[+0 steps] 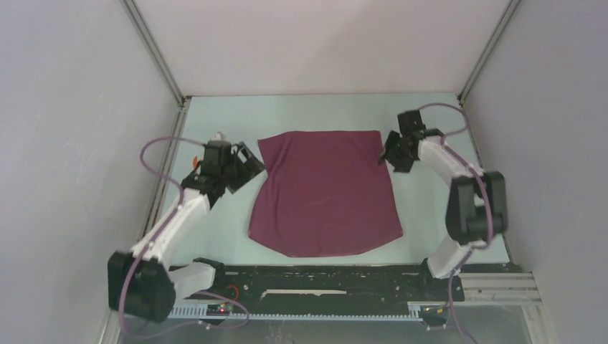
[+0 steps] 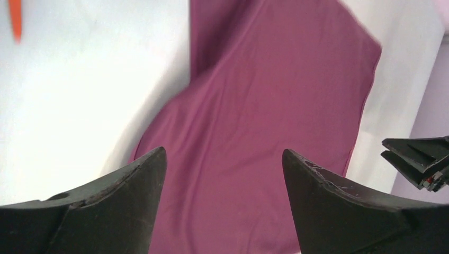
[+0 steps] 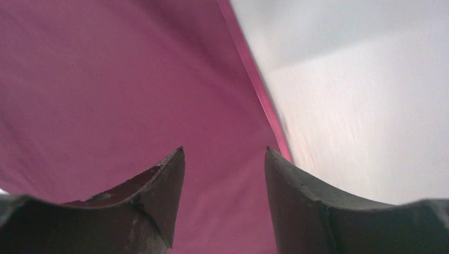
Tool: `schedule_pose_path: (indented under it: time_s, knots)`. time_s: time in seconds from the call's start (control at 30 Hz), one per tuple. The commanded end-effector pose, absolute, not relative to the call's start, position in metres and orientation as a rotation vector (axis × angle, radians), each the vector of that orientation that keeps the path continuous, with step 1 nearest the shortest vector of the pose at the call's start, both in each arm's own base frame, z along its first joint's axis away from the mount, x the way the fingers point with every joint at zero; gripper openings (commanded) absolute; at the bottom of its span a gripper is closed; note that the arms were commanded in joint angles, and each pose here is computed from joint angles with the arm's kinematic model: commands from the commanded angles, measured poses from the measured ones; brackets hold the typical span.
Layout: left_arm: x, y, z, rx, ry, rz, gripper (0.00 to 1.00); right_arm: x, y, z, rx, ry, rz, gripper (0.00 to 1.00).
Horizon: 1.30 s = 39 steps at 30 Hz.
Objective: Fold the napkin into a case and place the utensils inside
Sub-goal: Flatten out the crumpled napkin at the center of the board.
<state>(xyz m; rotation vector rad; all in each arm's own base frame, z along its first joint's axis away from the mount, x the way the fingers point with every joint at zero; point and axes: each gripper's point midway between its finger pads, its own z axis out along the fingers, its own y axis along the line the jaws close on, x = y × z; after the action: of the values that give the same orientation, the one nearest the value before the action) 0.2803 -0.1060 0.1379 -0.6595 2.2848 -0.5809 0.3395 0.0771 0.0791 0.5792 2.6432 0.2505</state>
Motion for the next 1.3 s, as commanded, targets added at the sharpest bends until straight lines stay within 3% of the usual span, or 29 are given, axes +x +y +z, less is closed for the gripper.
schedule_pose_path:
  time_s: [0.0, 0.17, 0.4, 0.5, 0.63, 0.87, 1.1, 1.27]
  knots:
    - [0.369, -0.092, 0.162, -0.609, 2.165, -0.403, 0.86, 0.438, 0.079, 0.086, 0.428, 2.573, 0.229, 0.64]
    - [0.456, -0.08, 0.122, -0.623, 2.233, -0.209, 0.84, 0.517, 0.07, 0.074, 0.306, 2.58, 0.126, 0.64]
    - [0.503, -0.089, 0.087, -0.61, 2.305, -0.205, 0.83, 0.556, 0.061, 0.069, 0.182, 2.561, 0.043, 0.66]
    - [0.512, -0.088, 0.086, -0.584, 2.302, -0.185, 0.81, 0.567, 0.059, 0.064, 0.167, 2.554, 0.074, 0.67]
    - [0.522, -0.092, 0.073, -0.575, 2.353, -0.2, 0.7, 0.576, 0.059, 0.056, 0.146, 2.57, 0.082, 0.67]
    - [0.519, -0.102, 0.041, -0.659, 2.441, -0.292, 0.65, 0.57, 0.066, 0.04, 0.088, 2.64, 0.075, 0.65]
    - [0.516, -0.097, 0.039, -0.672, 2.434, -0.286, 0.77, 0.558, 0.073, 0.021, 0.022, 2.723, 0.107, 0.67]
    - [0.521, -0.101, 0.022, -0.719, 2.468, -0.357, 0.69, 0.556, 0.076, 0.014, -0.005, 2.754, 0.15, 0.64]
